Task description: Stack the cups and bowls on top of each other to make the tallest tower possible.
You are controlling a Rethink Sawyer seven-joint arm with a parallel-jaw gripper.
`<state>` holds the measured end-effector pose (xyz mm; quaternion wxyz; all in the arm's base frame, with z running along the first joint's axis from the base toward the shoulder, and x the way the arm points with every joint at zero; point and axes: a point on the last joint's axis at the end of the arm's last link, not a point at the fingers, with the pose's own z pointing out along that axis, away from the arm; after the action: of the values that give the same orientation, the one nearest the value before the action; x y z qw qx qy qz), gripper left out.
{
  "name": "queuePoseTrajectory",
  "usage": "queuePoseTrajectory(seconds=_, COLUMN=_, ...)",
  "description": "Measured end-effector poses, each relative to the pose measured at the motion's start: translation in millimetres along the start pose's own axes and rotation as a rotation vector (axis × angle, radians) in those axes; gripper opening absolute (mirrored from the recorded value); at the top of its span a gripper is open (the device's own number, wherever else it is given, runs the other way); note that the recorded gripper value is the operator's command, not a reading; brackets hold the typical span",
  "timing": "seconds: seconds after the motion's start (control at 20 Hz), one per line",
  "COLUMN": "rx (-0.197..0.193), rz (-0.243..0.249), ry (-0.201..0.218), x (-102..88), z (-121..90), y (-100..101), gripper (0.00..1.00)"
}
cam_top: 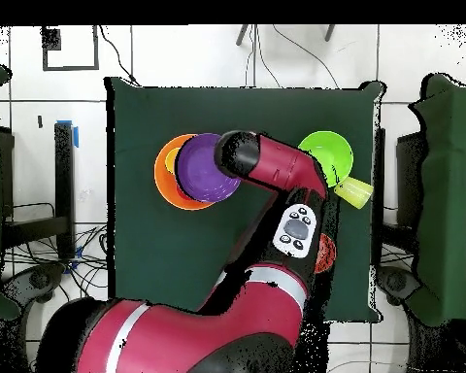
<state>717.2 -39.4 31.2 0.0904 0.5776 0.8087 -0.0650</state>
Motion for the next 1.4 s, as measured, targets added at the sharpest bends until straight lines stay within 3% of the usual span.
queuePoseTrajectory(seconds=0.45, rx=-0.012, rz=0.002, ry=-0.013, x=1.7, z=10, y=-4, gripper=1.00)
queuePoseTrajectory(seconds=0.95, rx=0.002, rz=-0.011, ry=-0.007, x=12.7, z=20, y=-7, gripper=1.00)
queuePoseTrajectory(seconds=1.4, rx=0.007, rz=-0.036, ry=0.002, x=38.0, z=25, y=-2, gripper=1.00)
